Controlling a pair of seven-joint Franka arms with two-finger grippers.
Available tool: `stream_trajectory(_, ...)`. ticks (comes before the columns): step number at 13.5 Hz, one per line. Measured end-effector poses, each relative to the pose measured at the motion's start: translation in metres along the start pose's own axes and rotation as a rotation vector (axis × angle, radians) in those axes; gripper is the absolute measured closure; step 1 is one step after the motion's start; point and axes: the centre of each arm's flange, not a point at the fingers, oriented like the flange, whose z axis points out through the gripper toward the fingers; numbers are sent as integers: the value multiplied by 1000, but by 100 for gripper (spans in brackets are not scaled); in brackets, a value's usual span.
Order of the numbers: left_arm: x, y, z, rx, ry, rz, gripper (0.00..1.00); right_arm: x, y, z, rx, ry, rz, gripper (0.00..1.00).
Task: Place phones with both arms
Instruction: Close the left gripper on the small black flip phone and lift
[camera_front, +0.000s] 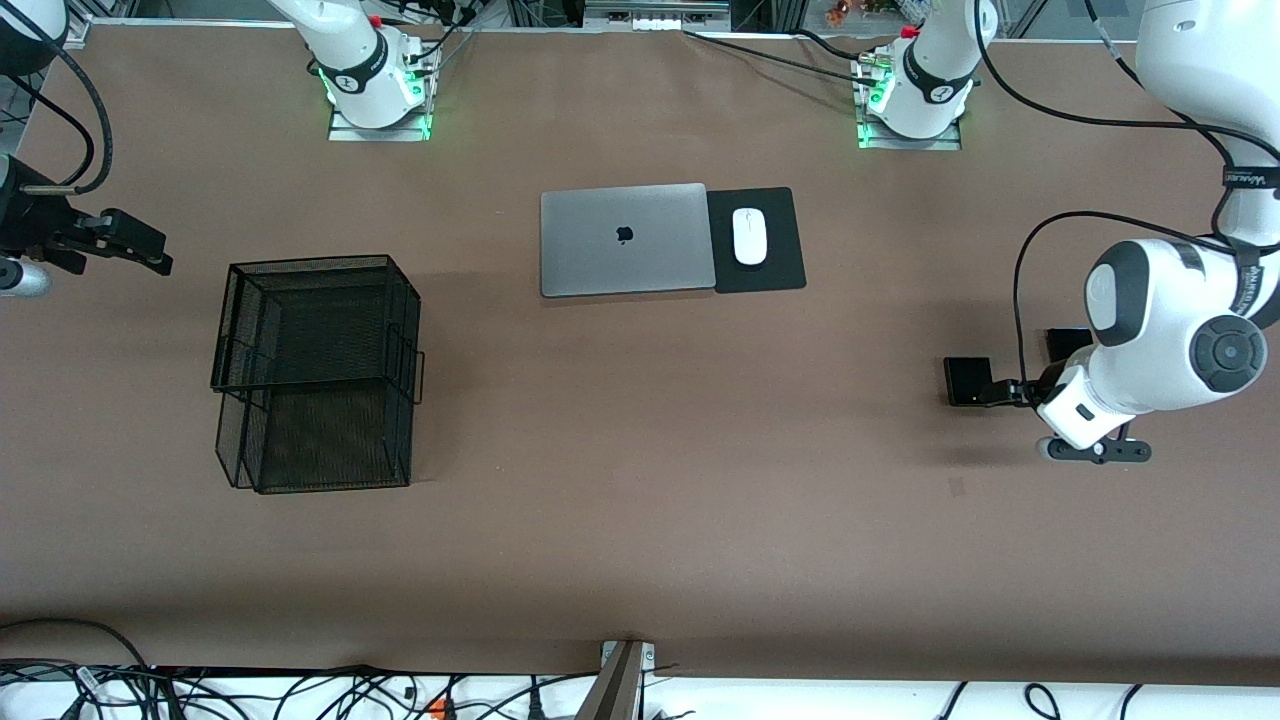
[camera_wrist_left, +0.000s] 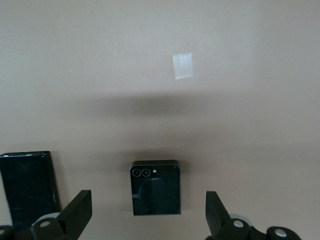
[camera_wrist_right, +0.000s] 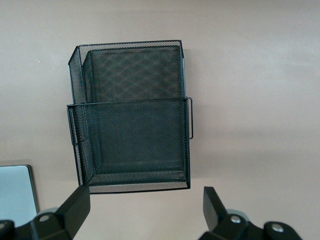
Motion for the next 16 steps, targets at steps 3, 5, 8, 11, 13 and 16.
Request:
stream_trajectory(3, -16, -2, 41, 0, 24, 12, 0, 0, 0, 0, 0, 0, 0, 0)
stream_trajectory(5, -28, 0, 63, -1, 26, 14, 0, 0, 0, 0, 0, 0, 0, 0)
stream_trajectory(8, -42, 1, 83, -4, -4, 15, 0, 0, 0, 0, 0, 0, 0, 0)
stream_trajectory(11, -48, 2, 95, -4, -3, 15, 0, 0, 0, 0, 0, 0, 0, 0)
stream_trajectory(13, -49, 2, 102, -5, -3, 15, 0, 0, 0, 0, 0, 0, 0, 0)
stream_trajectory(16, -49, 1, 117, -6, -3, 13, 0, 0, 0, 1, 0, -1, 0, 0)
